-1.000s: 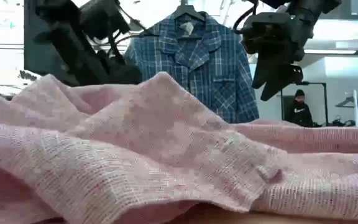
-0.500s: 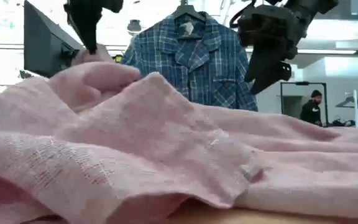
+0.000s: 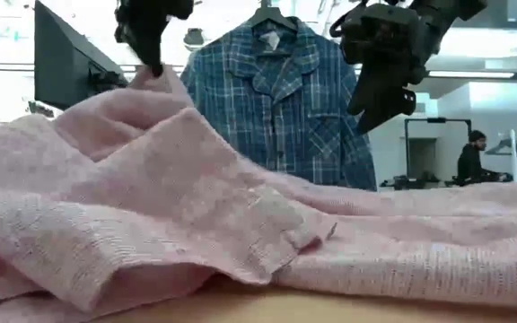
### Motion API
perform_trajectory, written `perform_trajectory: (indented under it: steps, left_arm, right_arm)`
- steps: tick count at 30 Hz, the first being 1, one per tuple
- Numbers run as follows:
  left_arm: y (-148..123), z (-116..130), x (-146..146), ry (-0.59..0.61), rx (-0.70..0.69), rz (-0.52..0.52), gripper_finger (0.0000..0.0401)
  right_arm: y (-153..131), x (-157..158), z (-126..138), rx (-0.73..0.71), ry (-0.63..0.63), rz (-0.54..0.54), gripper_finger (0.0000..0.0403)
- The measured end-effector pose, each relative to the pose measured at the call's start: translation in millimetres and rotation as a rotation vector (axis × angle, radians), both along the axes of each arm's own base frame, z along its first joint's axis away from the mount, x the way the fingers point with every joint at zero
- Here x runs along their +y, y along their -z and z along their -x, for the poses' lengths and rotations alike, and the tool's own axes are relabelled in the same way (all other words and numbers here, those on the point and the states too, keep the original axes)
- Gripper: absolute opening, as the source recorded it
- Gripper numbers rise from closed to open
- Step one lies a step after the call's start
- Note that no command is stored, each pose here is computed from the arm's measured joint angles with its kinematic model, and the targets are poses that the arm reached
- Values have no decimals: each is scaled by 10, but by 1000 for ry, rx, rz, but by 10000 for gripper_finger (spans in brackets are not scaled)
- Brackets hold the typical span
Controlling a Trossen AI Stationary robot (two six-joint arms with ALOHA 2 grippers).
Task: Hang clothes
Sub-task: Hang the pink polo shirt on the hanger rack
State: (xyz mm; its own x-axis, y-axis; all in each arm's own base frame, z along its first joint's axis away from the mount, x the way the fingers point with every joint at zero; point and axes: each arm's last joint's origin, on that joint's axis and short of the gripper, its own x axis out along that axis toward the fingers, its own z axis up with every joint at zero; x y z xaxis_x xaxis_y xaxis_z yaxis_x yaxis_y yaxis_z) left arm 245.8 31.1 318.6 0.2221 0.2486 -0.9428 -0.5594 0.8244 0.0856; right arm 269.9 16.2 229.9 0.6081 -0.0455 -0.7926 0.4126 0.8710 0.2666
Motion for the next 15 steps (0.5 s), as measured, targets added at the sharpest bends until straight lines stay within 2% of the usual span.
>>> perform_trajectory:
  steps: [3,6,10,15]
  left_arm:
    - [53,39,60,-53,30,22,121]
    - [-73,74,-18,-111,-82,19,148]
    - [-161,83,-272,-122,-246,65,159]
    - [61,41,-609,-120,-290,172,160]
  right_arm:
    - [1,0,2,2,0,1,234]
    - [33,18,12,5,4,-8,234]
    - [237,165,104,35,-2,-41,234]
    - [442,369,195,2,-25,-86,234]
